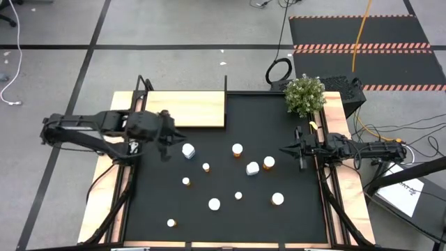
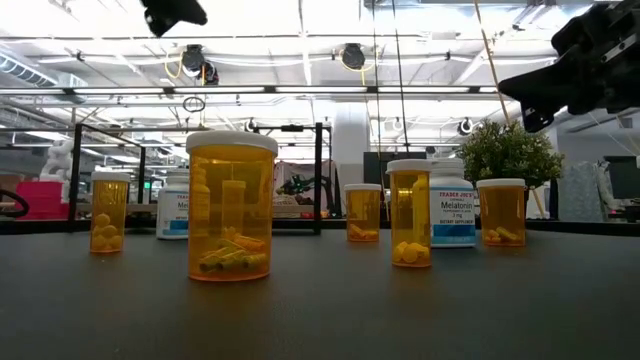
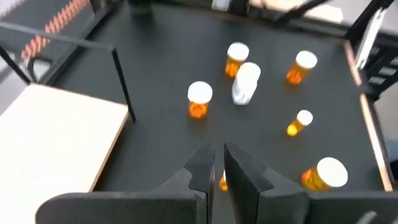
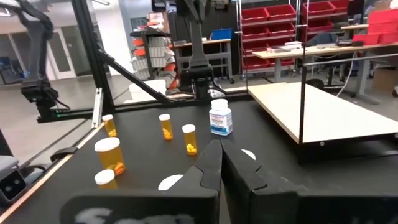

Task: Pick and place medicine bottles onto shelf by color
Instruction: Put the white pill bottle on the shelf

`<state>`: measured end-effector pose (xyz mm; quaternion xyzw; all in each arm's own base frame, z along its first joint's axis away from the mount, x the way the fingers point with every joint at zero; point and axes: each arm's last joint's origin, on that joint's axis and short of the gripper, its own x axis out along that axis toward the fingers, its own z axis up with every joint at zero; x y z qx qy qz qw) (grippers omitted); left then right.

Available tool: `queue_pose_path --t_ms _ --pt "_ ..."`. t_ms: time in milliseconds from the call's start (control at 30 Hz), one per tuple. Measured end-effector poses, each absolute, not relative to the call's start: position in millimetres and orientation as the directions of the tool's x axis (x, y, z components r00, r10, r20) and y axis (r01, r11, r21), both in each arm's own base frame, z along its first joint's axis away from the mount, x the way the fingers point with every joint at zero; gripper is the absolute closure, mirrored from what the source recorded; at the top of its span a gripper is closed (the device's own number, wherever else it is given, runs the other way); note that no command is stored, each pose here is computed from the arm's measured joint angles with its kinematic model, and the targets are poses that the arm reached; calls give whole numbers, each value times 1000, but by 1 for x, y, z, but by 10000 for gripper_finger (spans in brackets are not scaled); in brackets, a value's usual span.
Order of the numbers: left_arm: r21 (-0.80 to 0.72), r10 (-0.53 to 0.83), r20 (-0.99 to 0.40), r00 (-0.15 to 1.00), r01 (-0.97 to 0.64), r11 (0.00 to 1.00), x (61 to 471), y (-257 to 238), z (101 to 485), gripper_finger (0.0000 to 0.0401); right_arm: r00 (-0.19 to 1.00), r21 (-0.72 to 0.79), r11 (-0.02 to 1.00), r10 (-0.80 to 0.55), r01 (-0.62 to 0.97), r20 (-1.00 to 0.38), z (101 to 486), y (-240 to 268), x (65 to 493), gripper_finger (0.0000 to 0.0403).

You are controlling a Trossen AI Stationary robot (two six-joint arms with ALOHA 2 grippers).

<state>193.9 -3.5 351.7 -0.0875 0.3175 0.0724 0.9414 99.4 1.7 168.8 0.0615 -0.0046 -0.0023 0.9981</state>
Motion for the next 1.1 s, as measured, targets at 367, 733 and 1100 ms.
queue_pose_path --t_ms 367,733,1100 --pt "-30 89 -790 606 -183 983 230 -5 392 364 1000 140 990 -6 5 7 169 2 100 403" --pt "-21 120 -792 598 -223 975 227 -3 393 364 996 106 994 -29 38 -84 234 1 106 403" --pt "25 139 -792 595 -196 980 228 -8 392 364 916 65 996 -35 66 -399 322 2 138 403"
